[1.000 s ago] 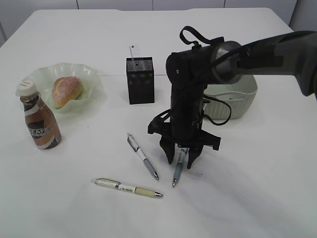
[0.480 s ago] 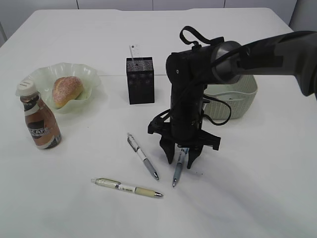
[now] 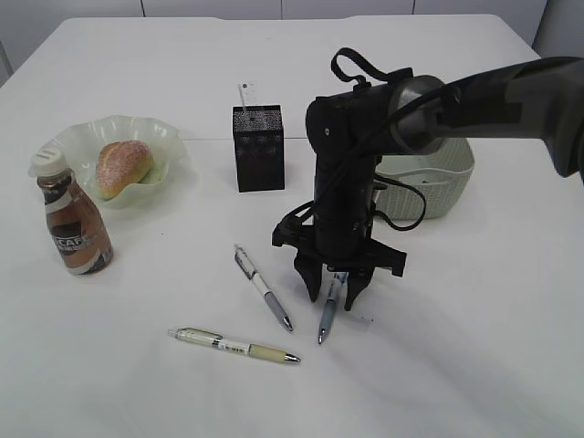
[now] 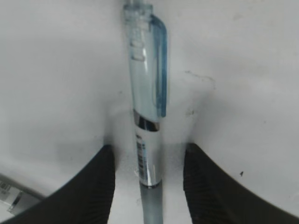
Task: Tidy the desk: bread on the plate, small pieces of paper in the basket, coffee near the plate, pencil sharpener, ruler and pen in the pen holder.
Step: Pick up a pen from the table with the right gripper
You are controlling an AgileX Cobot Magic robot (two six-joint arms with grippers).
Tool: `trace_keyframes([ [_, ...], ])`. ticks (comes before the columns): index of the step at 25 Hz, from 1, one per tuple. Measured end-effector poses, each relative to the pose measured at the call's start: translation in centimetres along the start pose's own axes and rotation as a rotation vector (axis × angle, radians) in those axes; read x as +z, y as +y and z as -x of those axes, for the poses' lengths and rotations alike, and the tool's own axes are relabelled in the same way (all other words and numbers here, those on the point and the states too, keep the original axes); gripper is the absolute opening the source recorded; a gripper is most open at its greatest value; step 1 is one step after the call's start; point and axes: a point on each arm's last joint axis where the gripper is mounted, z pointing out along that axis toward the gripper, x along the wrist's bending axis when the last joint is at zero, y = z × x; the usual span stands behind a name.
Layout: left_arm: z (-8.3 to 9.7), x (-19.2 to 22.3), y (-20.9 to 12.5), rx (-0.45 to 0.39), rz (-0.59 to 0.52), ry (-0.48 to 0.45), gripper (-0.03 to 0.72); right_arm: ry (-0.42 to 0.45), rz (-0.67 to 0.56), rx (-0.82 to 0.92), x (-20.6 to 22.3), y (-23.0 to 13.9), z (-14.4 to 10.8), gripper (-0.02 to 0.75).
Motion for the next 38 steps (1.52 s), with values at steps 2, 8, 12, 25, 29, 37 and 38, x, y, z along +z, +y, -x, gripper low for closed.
trace_keyframes([
  [2,0.0,0.0,0.0,0.000,0.000,0.000,0.370,0.000,0.000,0.000,0.0,0.0,0.0,0.351],
  [8,0.0,0.0,0.0,0.000,0.000,0.000,0.370,-0.003,-0.005,0.001,0.2,0.1,-0.1,0.351],
  [12,0.0,0.4,0.0,0.000,-0.009,0.001,0.370,-0.004,-0.006,0.001,0.2,0.1,-0.1,0.351],
  [25,0.1,0.9,0.1,0.003,-0.020,0.003,0.370,0.007,-0.010,0.007,0.3,0.2,-0.2,0.090],
  [29,0.1,0.9,0.1,0.003,-0.020,0.003,0.370,0.007,-0.011,0.005,0.3,0.2,-0.2,0.064],
  [37,0.1,0.9,0.1,0.003,-0.020,0.003,0.370,0.015,0.000,-0.122,-0.3,0.7,-0.9,0.061],
  [38,0.1,0.9,0.1,0.003,-0.020,0.003,0.370,0.018,0.005,-0.152,-0.6,0.8,-1.1,0.061],
])
